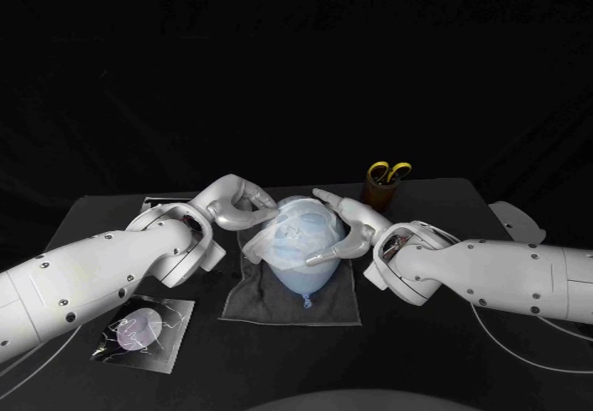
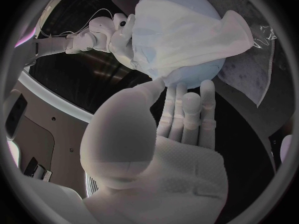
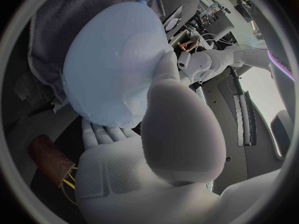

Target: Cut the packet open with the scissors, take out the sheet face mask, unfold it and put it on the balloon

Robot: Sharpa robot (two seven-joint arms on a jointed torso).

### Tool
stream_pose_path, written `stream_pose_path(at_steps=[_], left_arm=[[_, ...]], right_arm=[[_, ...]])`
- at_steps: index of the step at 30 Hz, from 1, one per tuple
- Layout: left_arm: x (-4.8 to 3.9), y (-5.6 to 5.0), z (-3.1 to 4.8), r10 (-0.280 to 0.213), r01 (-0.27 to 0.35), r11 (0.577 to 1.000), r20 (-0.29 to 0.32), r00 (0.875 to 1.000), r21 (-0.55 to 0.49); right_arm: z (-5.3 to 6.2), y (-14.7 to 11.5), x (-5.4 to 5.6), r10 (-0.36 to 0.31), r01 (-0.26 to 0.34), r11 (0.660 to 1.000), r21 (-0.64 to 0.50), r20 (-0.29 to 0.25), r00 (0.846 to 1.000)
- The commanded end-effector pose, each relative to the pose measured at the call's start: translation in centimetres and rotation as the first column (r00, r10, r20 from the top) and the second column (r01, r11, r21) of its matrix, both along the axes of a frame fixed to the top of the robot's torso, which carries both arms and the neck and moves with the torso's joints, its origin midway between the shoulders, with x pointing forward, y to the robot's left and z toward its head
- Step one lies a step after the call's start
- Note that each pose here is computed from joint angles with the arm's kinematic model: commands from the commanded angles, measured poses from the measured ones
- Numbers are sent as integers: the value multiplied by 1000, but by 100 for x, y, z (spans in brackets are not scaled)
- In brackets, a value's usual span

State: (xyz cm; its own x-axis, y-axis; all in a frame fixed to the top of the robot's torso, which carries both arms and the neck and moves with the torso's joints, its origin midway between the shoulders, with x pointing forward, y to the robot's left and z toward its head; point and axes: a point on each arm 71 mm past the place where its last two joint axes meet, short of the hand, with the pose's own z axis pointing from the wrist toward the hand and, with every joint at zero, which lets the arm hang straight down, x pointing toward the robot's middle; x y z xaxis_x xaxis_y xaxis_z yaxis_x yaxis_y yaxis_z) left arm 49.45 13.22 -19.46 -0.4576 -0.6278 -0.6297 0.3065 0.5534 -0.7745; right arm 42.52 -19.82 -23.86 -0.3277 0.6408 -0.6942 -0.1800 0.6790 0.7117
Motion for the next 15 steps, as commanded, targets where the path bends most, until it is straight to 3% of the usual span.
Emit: stream_pose_path(at_steps=[1,15], left_arm=[[-23,-34,-18,-22,22,999,-21,1000,29],[-22,-24,-38,-14,16,998,-39,999,55]], right_arm=[[-82,26,-43,28,-29,999,-23,-52,998],[-84,36,-43,29,-31,999,-22,-52,998]])
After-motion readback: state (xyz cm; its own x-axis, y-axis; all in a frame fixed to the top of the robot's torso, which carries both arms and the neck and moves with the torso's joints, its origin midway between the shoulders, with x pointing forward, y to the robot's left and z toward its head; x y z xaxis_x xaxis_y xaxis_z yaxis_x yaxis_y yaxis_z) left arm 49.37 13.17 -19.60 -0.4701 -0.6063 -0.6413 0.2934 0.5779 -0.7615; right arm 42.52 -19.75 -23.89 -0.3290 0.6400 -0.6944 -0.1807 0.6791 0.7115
